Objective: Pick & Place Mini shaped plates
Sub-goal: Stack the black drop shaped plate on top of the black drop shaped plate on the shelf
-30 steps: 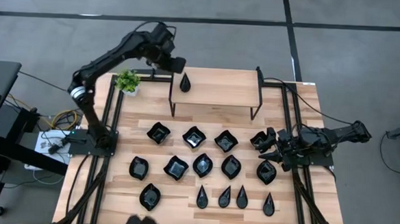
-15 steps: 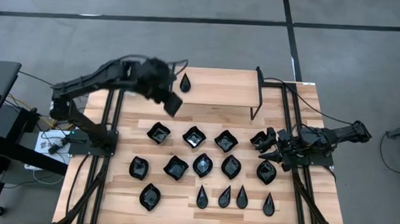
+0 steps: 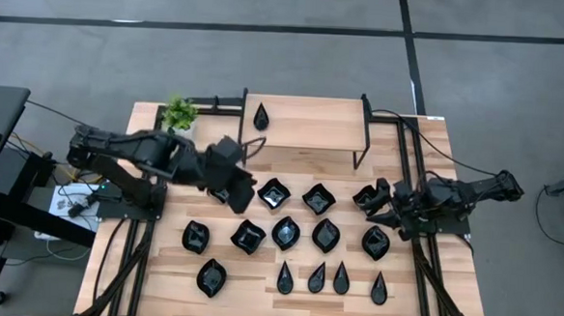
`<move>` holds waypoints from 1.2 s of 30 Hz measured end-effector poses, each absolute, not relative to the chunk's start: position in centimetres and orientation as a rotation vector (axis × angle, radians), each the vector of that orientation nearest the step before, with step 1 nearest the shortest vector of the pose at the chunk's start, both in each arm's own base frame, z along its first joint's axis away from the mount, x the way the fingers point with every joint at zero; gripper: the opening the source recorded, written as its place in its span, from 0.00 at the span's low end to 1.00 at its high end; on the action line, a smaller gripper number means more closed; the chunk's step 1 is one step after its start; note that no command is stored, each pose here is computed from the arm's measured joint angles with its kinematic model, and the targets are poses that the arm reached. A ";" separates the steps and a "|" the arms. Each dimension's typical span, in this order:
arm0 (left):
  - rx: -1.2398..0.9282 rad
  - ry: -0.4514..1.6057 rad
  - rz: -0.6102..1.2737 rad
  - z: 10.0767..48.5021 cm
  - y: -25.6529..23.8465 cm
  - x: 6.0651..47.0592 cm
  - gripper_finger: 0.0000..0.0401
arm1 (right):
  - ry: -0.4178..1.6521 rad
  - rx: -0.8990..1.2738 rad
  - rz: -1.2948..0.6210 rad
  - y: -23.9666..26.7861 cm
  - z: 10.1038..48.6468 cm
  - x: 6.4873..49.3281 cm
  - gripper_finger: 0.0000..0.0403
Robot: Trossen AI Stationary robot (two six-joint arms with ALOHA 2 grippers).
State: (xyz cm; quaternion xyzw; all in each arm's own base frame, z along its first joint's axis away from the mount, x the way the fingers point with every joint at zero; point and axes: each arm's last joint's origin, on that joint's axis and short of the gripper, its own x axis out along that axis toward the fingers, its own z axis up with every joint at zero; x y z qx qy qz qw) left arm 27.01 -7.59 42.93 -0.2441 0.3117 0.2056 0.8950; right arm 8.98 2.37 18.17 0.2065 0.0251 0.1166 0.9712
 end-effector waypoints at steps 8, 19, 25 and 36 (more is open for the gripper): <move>-0.521 0.559 0.358 38.0 -11.7 28.0 0.26 | 0.004 0.424 0.247 2.4 18.6 9.0 0.45; -0.701 0.353 0.307 29.5 -12.8 24.3 0.26 | 0.024 0.566 0.248 2.4 18.6 9.0 0.45; -0.690 0.322 0.278 25.9 -12.9 21.0 0.26 | 0.027 0.608 0.251 2.4 18.7 9.0 0.45; -0.737 0.308 0.203 24.3 -11.5 16.7 0.26 | -0.082 0.648 0.383 3.7 20.4 9.9 0.36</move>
